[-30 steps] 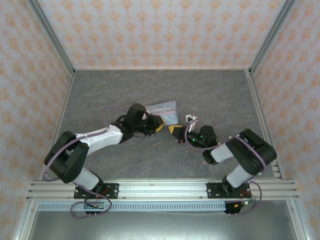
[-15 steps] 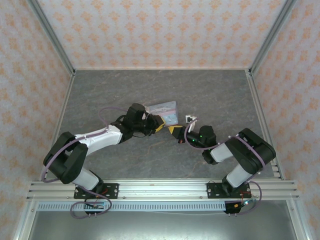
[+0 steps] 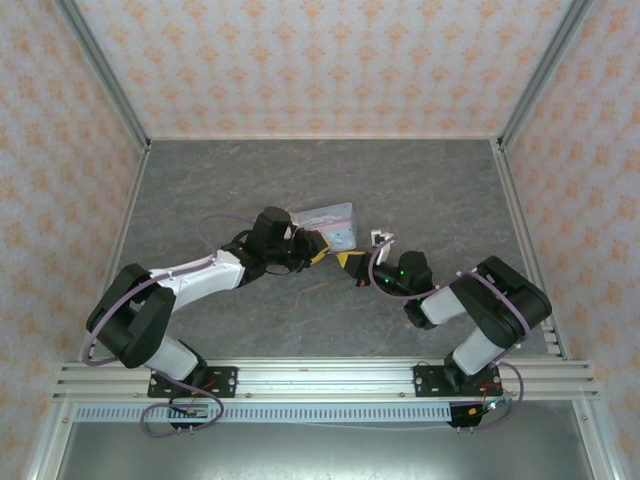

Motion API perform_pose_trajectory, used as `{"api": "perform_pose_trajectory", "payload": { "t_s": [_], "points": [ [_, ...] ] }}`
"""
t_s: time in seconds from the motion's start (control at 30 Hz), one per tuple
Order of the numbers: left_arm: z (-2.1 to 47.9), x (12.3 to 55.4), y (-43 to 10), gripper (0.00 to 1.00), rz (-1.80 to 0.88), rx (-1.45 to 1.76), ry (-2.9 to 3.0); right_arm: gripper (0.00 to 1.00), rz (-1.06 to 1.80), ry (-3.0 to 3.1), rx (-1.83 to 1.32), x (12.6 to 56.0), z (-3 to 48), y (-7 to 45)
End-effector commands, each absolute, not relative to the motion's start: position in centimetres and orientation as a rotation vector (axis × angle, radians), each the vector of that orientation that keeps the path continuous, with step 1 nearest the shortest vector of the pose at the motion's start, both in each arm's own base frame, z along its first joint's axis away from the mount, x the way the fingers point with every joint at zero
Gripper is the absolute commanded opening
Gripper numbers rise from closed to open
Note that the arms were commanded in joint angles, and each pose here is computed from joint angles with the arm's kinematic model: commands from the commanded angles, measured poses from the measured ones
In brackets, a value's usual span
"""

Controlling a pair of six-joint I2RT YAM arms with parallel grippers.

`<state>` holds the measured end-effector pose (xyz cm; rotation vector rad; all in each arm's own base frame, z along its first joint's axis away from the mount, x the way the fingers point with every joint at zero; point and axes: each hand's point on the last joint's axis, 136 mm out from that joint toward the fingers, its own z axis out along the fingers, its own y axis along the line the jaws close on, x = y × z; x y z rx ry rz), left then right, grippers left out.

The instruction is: Unlock the padlock with the key

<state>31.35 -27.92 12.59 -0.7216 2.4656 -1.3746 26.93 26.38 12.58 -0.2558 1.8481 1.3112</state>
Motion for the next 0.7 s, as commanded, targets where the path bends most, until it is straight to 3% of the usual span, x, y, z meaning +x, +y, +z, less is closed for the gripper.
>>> {"api": "perform_pose_trajectory", "payload": {
  "t_s": [0.0, 0.67],
  "points": [
    [14.75, 31.56, -28.09, 0.00, -1.439, -0.651, 2.407, 0.00, 1.325, 1.768, -0.276, 27.50, 14.53, 26.90],
    [15.01, 31.57, -28.30, 0.00, -1.461, -0.643, 2.403, 0.00, 1.354, 1.774, -0.280, 27.84, 14.34, 27.52]
  ]
}}
